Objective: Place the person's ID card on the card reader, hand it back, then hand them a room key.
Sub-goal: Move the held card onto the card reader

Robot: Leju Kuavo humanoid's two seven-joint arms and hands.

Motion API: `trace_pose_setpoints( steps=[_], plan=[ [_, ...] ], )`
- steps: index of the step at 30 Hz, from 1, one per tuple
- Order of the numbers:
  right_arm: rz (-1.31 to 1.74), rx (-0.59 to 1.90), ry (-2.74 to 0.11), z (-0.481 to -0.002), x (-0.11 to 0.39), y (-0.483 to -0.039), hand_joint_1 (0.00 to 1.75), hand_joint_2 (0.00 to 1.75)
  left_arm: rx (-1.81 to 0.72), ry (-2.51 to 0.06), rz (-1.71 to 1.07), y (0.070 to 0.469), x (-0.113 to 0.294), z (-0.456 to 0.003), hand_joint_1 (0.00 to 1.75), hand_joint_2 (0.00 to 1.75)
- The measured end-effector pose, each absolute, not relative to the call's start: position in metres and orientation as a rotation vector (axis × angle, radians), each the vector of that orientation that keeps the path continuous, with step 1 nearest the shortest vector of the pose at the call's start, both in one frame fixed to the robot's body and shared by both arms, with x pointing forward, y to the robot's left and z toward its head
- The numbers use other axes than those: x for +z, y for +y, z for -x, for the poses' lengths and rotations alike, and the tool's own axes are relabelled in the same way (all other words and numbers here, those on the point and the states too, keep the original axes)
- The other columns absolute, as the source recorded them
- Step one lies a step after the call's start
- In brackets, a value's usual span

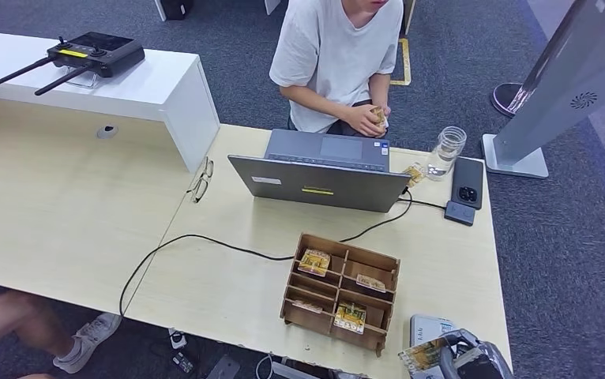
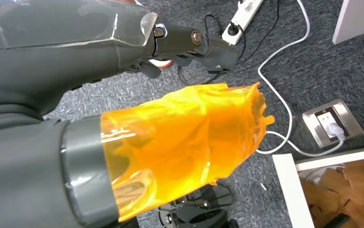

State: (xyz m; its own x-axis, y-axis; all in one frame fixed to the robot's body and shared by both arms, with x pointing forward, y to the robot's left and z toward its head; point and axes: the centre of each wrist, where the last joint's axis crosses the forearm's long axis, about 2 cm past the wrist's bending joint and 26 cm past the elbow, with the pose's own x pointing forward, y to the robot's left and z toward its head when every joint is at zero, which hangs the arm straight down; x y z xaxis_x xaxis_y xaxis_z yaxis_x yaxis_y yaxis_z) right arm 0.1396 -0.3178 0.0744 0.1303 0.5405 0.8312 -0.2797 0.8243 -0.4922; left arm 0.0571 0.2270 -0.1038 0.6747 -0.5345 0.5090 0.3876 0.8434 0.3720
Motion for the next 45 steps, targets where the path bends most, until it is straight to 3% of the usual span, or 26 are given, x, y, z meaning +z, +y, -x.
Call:
trace_pose_setpoints(
  steps=[18, 29, 45],
  plan=[
    [0.531, 0.823, -1.135, -0.143, 0.070, -0.313, 1.75, 1.75, -0.545, -0.612, -0.225, 0.220, -0.102, -0.066, 0.00, 0.00],
    [0.539, 0.814, -1.122, -0.143, 0.067, -0.312, 1.75, 1.75, -0.553, -0.614, -0.223, 0.220, -0.102, -0.066, 0.00, 0.00],
    [0.472, 0.613, -1.242, -0.157, 0.066, -0.295, 1.75, 1.75, -0.540, -0.613, -0.226, 0.220, -0.102, -0.065, 0.00, 0.00]
  ],
)
